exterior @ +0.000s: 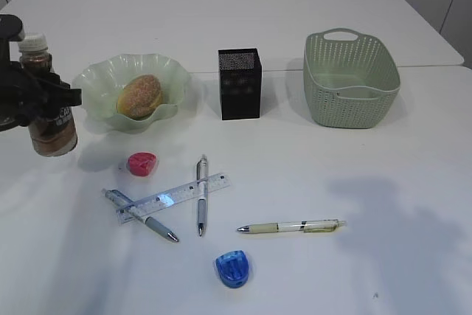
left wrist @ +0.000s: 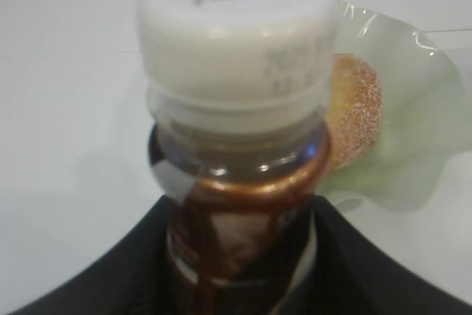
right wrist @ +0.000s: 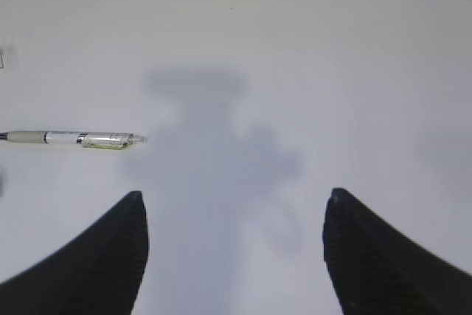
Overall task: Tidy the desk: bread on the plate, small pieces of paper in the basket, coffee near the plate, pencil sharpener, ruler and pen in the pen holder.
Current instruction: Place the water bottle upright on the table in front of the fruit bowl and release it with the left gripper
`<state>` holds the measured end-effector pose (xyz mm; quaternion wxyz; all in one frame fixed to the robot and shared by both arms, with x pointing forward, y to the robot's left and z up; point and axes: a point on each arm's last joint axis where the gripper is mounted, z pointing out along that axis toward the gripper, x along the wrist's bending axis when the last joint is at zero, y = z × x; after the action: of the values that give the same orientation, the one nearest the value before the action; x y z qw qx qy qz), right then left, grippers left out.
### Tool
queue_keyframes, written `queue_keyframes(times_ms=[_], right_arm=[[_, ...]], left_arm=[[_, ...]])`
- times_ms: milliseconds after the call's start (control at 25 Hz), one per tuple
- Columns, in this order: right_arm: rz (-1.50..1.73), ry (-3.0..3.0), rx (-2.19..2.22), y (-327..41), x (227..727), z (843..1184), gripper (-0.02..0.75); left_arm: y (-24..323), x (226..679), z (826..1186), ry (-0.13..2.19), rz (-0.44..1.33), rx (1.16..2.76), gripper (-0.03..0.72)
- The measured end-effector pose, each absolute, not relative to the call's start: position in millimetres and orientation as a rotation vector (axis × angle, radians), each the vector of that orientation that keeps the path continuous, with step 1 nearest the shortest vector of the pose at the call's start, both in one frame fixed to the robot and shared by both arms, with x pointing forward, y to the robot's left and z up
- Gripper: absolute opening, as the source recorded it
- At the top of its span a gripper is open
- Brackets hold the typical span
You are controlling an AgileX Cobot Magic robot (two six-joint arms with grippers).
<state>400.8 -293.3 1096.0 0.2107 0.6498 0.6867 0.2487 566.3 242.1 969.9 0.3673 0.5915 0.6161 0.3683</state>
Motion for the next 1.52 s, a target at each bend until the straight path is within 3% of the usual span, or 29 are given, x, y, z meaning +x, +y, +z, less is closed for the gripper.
queue_keyframes(times_ms=[1000,1520], right_arm=[[0.721,1.904,1.818,-292,402,1096,0.569],[0.725,1.902,1.817,-292,402,1096,0.569]], left_arm=[[237,558,907,1.463,0.916,1.466,0.347],[236,560,903,1.433,0.921,1.457,0.347]])
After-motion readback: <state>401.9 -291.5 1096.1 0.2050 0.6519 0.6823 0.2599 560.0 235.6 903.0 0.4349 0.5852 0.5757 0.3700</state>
